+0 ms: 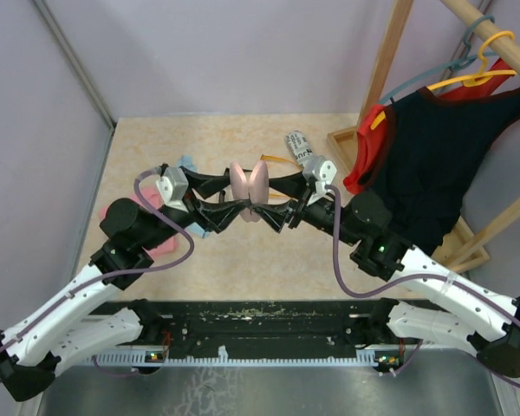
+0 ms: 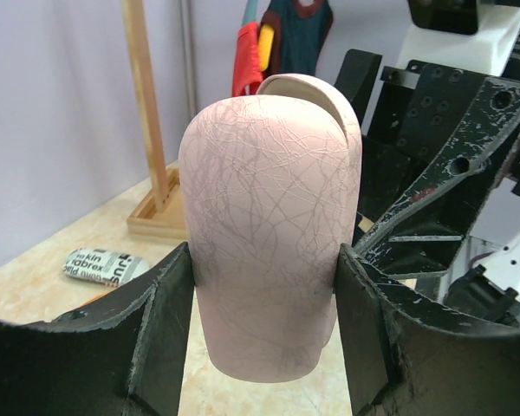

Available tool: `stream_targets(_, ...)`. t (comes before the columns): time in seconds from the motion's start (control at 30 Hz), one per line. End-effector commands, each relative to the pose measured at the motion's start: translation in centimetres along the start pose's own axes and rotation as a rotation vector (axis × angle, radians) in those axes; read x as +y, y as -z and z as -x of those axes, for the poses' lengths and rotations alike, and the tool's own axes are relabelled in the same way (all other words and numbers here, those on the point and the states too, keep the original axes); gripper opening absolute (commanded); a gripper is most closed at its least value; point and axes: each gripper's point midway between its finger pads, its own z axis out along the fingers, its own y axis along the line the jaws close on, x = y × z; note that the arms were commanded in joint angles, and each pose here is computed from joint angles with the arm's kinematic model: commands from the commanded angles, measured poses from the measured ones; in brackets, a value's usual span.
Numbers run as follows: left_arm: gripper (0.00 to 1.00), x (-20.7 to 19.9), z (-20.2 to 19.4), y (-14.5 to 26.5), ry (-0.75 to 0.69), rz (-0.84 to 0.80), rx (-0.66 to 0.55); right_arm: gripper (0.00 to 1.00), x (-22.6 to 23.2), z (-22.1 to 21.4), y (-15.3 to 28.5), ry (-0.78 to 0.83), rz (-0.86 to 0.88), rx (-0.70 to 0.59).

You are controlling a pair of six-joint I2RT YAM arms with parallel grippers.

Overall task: Organize the sunglasses
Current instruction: Open the sunglasses case.

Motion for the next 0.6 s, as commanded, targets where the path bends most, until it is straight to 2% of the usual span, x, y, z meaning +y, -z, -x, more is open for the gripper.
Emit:
stream_targets(0.0,0.00,2.4,0.4,-0.2,-0.051,0.126,0.008,0.36,0.4,2.9,-0.3,0.014,0.016,-0.066)
stream_targets(0.17,0.00,3.1,0.0,-0.3,-0.052,0.156,0.022,0.43,1.2,2.9,0.0,0.013,0.061,-0.061)
stream_targets(0.37,0.00,3.1,-0.3,-0.4,-0.048,0.158,0.031,0.59,1.6,2.4,0.5,0.004,0.079,-0.046)
stream_targets(0.57,0.00,3.3,-0.5,-0.4,-0.046,0.167,0.035,0.67,1.8,2.2,0.8,0.000,0.088,-0.033)
